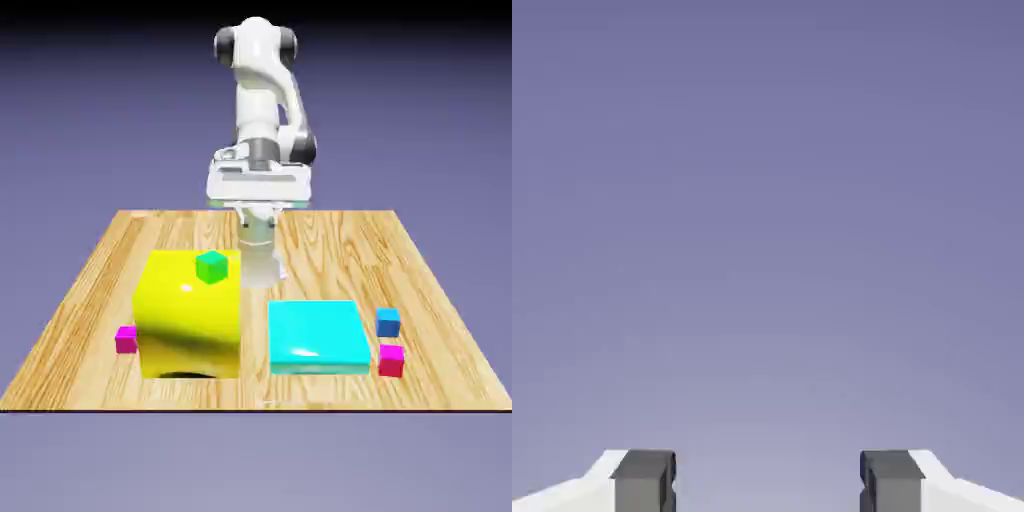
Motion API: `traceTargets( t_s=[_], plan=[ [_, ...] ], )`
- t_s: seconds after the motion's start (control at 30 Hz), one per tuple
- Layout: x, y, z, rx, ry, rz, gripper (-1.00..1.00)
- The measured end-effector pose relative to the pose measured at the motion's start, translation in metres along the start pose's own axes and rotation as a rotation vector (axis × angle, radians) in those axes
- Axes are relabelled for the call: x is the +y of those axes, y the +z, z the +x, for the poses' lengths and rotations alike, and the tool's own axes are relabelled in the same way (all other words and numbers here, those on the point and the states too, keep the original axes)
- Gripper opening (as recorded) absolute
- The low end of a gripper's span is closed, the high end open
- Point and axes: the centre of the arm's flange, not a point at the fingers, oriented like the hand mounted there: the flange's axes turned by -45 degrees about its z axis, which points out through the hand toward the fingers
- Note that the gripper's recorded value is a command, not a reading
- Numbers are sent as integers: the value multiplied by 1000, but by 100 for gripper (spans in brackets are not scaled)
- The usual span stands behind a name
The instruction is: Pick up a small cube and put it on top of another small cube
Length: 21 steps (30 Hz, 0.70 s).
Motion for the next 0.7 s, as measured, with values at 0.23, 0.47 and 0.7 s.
traceTargets(
  t_s=[0.23, 0.47, 0.7],
  plan=[
    [68, 66, 20, -221, 404, -5, 0],
    [143, 130, 19, -413, 776, -79, 0],
    [214, 180, 8, -549, 1098, -205, 0]
  ],
)
